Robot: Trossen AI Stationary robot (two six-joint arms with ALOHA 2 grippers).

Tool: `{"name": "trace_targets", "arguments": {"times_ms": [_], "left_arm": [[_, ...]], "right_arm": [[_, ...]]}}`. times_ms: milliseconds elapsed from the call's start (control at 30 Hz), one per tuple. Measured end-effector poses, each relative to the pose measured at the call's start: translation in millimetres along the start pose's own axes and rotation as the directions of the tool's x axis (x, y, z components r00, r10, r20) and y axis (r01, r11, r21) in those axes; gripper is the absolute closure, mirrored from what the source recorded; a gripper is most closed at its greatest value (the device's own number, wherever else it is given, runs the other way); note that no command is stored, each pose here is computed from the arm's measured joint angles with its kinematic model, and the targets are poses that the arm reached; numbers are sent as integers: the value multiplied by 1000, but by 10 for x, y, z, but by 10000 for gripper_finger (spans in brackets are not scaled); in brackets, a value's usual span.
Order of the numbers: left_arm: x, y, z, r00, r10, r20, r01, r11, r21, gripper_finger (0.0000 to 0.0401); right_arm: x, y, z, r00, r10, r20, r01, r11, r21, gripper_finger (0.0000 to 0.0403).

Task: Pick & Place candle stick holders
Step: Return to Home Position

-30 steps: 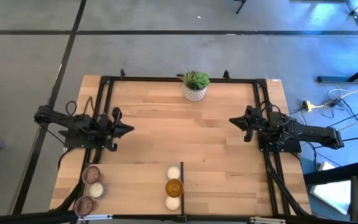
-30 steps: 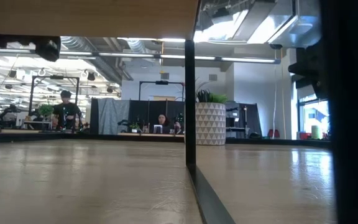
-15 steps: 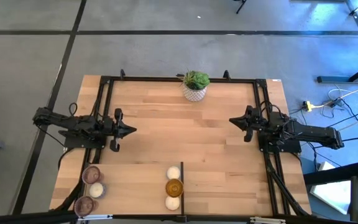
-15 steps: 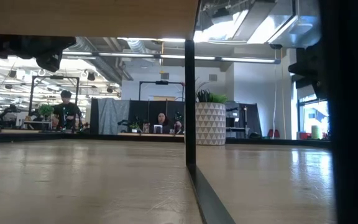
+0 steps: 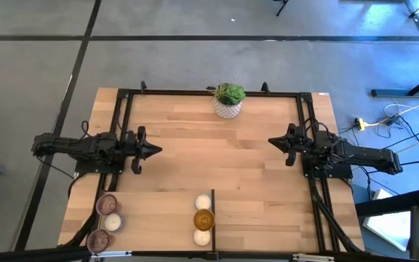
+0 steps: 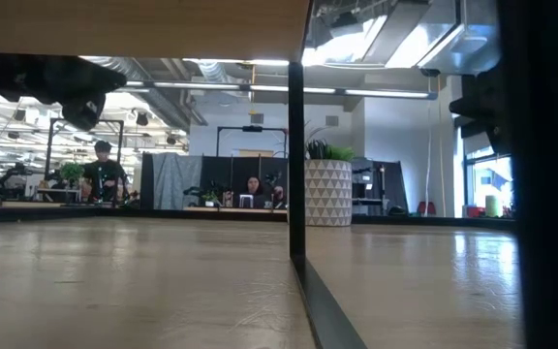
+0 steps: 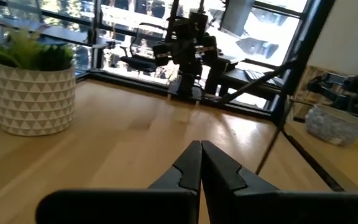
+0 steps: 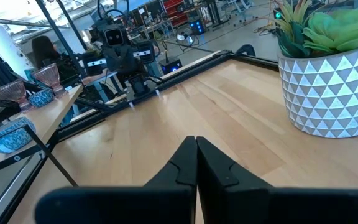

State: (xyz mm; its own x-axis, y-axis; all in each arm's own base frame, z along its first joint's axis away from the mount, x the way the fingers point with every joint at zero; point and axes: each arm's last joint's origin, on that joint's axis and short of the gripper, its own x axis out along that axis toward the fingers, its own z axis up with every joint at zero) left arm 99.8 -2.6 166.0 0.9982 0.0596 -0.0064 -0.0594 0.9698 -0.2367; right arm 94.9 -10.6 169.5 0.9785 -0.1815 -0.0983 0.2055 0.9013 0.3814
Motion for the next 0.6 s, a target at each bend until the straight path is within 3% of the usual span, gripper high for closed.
{"name": "trace_targets", "arguments": {"times_ms": [600], "left_arm": [[3,10,3,1000,27,7,-26,1000,-9,395]], "right_arm": [[0,0,0,1000,0,0,0,1000,0,402]]}}
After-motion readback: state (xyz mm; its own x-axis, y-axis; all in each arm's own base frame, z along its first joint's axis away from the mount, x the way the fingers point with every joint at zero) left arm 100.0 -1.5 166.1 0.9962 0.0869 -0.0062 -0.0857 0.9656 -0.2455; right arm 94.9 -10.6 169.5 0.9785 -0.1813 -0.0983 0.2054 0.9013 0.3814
